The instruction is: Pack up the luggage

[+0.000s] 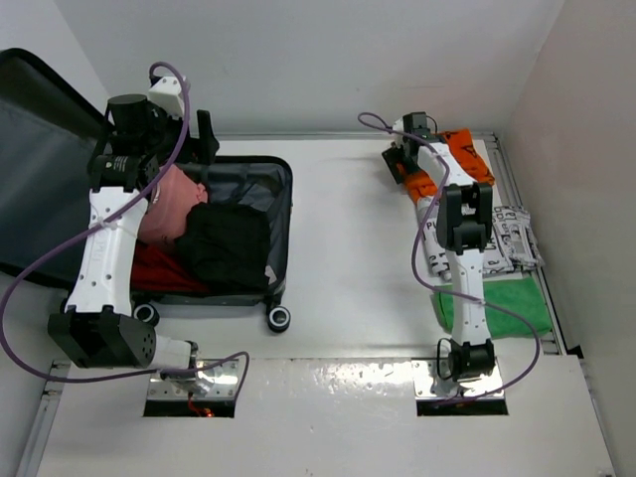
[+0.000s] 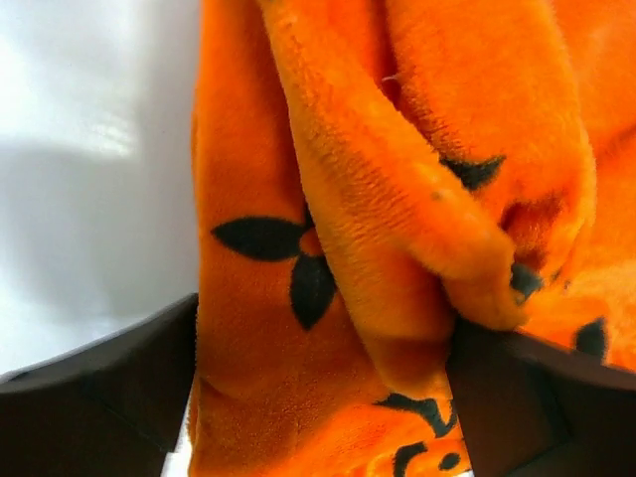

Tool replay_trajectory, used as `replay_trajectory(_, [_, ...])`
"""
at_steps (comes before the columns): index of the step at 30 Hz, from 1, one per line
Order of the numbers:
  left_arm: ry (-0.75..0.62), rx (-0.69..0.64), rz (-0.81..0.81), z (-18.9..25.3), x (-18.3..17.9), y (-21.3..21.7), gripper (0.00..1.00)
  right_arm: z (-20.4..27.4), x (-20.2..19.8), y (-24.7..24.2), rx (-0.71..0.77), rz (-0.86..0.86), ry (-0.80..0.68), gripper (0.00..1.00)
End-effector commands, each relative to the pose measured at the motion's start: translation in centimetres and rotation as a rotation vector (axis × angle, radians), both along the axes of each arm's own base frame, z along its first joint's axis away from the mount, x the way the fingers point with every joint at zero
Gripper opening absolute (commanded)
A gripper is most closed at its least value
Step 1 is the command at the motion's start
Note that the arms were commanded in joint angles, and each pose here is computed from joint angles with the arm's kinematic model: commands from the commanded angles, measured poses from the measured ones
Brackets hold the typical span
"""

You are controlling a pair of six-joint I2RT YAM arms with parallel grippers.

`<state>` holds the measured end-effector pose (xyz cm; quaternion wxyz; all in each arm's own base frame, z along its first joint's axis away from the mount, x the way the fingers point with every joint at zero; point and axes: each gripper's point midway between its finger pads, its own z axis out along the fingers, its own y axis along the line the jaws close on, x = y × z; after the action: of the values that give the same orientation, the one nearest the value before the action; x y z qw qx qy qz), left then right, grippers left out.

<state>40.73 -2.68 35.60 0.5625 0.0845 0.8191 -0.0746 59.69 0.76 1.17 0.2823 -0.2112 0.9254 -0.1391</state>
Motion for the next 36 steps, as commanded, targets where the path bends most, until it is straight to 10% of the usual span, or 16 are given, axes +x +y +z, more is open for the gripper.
replay_trajectory(1, [-0.01, -0.02, 0.01, 0.4, 0.4, 0.5, 0.94, -5.2, -5.5, -0.2, -0.004, 0.023, 0.287, 0.82])
replay_trajectory(9, [0.002, -0.039, 0.027, 0.5, 0.2, 0.8, 0.94, -3.4, -4.6, 0.5, 0.131, -0.016, 0.24, 0.02])
replay_trajectory(19, [0.011, -0.072, 0.047, -0.1, -1.4, 2.0, 0.94, 20.0, 1.7, 15.4, 1.054, 0.082, -0.284, 0.0])
replay_trajectory(26, [-0.006, -0.092, 0.084, 0.4, -2.6, 3.8, 0.94, 27.4, 0.0, 25.9, 1.23, 0.361, -0.374, 0.0])
replay_trajectory(36, [-0.035, -0.1, 0.116, 1.4, -4.8, 5.3, 0.94, 28.4, -14.8, 44.6, 1.178, 1.007, -0.263, 0.0])
